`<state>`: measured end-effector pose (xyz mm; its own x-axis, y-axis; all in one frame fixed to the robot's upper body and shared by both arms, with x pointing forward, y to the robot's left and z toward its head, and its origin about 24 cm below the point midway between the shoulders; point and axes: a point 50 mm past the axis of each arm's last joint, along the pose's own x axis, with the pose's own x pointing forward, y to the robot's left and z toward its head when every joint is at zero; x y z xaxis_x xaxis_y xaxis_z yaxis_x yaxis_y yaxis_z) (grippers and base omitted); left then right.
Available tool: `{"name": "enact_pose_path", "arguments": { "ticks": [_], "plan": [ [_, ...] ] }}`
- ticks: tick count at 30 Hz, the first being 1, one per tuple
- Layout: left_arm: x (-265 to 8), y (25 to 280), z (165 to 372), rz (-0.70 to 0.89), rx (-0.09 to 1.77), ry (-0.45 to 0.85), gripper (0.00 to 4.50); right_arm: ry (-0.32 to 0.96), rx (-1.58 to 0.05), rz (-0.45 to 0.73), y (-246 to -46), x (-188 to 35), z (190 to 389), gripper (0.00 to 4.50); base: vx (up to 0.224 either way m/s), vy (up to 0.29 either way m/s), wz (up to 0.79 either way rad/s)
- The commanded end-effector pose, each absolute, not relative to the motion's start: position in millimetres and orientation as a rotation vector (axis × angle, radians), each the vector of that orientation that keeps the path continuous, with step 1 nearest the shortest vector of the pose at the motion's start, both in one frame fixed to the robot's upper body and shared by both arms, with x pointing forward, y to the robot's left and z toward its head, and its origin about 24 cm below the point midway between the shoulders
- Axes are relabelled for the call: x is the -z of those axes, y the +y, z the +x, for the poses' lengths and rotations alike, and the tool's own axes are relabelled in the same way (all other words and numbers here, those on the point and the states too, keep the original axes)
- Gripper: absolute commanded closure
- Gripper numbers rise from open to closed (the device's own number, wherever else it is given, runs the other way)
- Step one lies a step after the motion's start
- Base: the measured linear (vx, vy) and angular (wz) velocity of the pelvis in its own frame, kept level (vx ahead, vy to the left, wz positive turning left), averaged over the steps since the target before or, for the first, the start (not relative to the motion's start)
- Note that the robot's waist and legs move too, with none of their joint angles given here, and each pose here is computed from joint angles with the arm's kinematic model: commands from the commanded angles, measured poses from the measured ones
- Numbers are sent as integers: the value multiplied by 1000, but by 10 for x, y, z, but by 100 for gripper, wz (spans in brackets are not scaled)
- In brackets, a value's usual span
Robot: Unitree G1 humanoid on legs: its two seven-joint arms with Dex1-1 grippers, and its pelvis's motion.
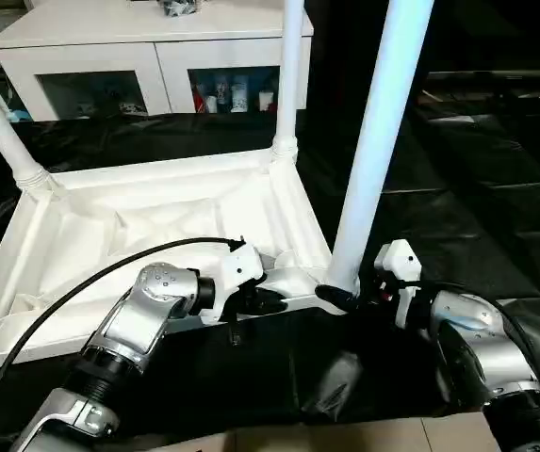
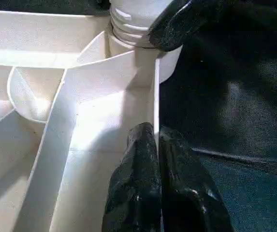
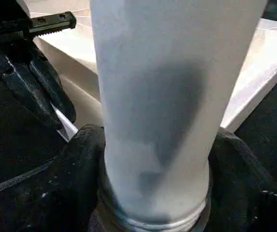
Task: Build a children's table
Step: Rotate leg to tighten
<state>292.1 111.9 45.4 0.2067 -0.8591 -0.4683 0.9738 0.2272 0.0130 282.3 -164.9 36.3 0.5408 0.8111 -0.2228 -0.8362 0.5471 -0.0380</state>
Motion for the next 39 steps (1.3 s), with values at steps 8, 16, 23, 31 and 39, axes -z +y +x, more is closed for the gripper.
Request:
{"name": "enact_pose_path", "arguments": {
  "ticks": [8,16,23,31,39],
  "plan": [
    [-405,1107,2851,300,1358,431,450,181,-973,-142,-1623,-365,2848,181,0,0,0],
    [-333,1076,3081,306,1105,439,450,271,-696,-78,-1446,-176,3006,182,0,0,0],
    [-285,919,3241,261,913,483,450,347,-313,9,-1195,-46,3180,183,0,0,0],
    [-229,639,3353,234,781,519,450,376,-244,96,-804,-79,3273,148,0,0,0],
    [-194,692,3348,247,792,541,450,315,-262,89,-822,-146,3301,70,0,0,0]
  ]
}}
